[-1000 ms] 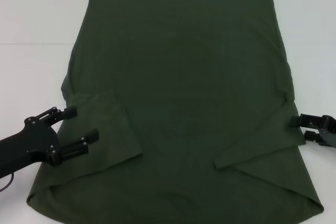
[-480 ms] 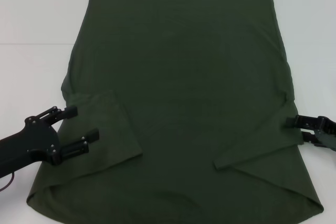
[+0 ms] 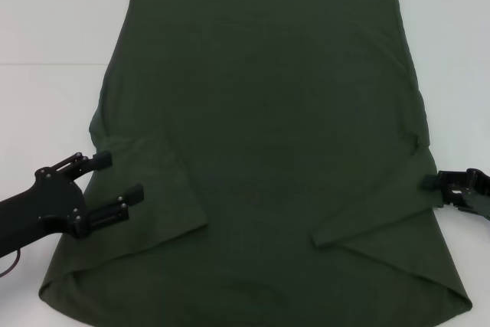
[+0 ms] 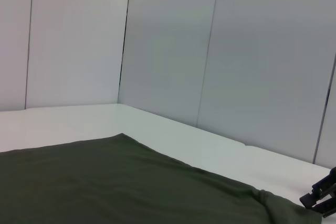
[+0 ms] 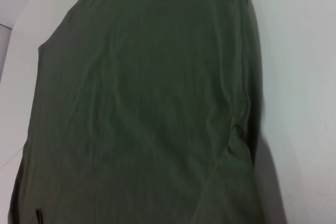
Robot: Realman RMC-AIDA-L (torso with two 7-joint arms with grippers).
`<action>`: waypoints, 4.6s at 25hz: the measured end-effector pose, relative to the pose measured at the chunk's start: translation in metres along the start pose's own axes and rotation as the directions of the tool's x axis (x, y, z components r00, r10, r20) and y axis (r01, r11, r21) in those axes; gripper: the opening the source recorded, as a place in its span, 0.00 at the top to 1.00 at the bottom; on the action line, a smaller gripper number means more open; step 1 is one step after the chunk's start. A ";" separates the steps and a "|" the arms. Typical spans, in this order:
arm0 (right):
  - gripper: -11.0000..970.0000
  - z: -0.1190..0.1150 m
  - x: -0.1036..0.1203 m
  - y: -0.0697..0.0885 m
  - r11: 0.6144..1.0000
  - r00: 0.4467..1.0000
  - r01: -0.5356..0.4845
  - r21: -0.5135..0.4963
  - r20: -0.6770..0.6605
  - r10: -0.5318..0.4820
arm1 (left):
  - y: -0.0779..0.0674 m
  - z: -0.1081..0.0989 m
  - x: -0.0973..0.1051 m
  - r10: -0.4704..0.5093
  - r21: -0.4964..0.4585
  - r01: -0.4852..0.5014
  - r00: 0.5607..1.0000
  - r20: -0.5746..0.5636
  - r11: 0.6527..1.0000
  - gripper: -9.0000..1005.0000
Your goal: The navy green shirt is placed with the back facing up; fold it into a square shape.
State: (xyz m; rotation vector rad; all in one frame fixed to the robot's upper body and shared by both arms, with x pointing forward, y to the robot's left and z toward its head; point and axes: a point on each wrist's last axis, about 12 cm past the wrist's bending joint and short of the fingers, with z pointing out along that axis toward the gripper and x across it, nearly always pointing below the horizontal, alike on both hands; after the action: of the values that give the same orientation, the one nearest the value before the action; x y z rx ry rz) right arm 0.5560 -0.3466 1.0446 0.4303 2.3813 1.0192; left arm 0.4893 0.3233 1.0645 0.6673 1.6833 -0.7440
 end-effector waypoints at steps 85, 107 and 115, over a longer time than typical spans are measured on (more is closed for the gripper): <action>0.28 -0.013 -0.008 0.017 0.975 0.997 0.004 -0.223 0.081 0.015 | 0.003 -0.004 0.000 -0.014 -0.046 0.016 1.000 0.027 0.999 0.15; 0.27 0.027 0.007 0.039 0.979 0.998 0.068 -0.193 -0.003 -0.070 | 0.003 -0.002 0.000 -0.014 -0.049 0.016 0.999 0.028 0.999 0.15; 0.25 0.045 0.001 0.066 0.965 0.994 0.097 -0.243 -0.019 -0.104 | 0.004 -0.001 -0.001 -0.012 -0.048 0.014 1.000 0.029 0.999 0.15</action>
State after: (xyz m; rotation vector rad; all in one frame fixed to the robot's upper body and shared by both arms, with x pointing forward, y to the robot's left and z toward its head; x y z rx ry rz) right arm 0.5863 -0.2758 1.0660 0.2028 2.2438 1.2574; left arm 0.4916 0.3267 1.0648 0.6102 1.6754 -0.7171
